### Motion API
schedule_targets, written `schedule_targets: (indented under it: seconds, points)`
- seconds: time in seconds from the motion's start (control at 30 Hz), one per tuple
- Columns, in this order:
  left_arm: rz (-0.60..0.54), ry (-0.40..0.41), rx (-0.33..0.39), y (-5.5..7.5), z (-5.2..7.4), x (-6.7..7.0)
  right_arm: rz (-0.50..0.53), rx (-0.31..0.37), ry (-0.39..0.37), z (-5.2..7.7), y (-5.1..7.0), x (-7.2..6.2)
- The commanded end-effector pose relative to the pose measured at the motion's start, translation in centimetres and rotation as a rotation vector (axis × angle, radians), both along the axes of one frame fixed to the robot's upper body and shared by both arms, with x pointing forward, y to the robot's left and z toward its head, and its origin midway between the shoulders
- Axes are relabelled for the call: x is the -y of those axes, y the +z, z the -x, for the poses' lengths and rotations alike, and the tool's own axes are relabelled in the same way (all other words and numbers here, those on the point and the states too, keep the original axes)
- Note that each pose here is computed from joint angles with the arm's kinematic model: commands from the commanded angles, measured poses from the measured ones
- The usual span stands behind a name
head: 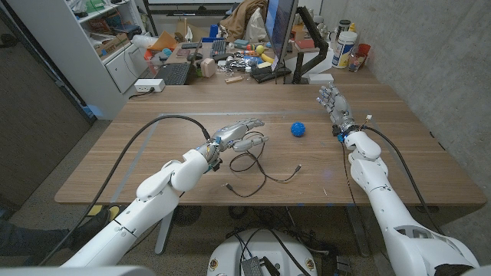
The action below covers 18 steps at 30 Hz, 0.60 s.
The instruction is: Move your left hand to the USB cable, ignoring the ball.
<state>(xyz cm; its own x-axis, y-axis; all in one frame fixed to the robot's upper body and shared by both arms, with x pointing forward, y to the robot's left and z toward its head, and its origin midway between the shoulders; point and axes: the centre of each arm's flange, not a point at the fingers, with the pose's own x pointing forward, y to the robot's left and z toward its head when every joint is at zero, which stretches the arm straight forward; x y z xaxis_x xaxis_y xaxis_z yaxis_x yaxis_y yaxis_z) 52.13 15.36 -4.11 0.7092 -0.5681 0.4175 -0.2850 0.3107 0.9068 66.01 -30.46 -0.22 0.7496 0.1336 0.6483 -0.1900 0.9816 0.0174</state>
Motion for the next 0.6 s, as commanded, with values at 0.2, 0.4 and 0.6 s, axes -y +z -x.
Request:
schedule_targets:
  seconds: [0.2, 0.4, 0.6]
  points:
    - [-0.055, 0.039, -0.011, -0.7, -1.0, 0.4, 0.009, -0.010, -0.001, -0.1, 0.1, 0.1]
    - [-0.072, 0.053, -0.026, -1.0, -1.6, 0.6, 0.007, -0.012, 0.003, -0.3, 0.0, 0.1]
    - [-0.079, 0.061, -0.034, -1.3, -1.9, 0.7, 0.007, -0.015, 0.004, -0.4, -0.1, 0.1]
